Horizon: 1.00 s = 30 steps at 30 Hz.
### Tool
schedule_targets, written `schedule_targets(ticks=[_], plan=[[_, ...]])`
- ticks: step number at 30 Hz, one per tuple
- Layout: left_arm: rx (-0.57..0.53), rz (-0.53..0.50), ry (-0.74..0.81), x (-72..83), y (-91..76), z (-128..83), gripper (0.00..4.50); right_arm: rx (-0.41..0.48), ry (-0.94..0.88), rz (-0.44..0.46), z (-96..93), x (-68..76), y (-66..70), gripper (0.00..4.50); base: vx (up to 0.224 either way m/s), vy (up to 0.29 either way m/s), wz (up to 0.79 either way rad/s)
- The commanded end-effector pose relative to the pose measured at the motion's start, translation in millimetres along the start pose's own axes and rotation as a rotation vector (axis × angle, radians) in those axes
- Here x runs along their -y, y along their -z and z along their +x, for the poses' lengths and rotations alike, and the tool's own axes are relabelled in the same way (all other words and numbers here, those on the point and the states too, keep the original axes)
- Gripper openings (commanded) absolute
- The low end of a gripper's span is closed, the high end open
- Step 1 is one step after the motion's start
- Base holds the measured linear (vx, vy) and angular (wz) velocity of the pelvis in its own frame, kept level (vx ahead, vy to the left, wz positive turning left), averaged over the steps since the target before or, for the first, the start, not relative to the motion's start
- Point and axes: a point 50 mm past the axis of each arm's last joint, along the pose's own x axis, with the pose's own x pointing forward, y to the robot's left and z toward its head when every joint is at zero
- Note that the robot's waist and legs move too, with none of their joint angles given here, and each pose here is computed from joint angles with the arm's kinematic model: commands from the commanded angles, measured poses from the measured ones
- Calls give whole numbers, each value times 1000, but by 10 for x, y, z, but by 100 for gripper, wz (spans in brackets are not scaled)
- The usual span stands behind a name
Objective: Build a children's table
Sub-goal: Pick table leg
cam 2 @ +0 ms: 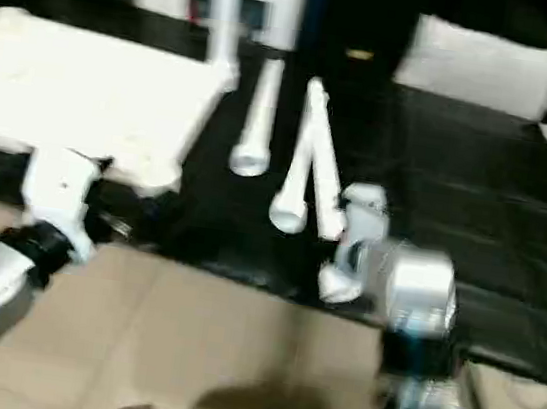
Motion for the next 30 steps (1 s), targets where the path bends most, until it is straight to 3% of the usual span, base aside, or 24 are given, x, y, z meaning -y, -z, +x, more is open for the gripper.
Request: schedule_targets(ticks=[1,8,16,21,26,30], plan=[[-3,7,28,36,-16,-14,450,-45,26,12,24,114,34,194,0,0,0],[-7,9,26,34,-10,-48,450,-39,60,0,39,269,-55,194,0,0,0],[-12,2,54,87,-1,-16,450,-53,50,39,93,311,-65,194,0,0,0],[-50,-10,179,220,37,-24,450,-24,11,96,156,257,-111,194,0,0,0],[-98,-1,197,237,102,-20,450,-13,-56,132,171,161,-175,194,0,0,0],[-110,5,191,227,120,-16,450,-32,-158,125,157,-9,-194,194,0,0,0]])
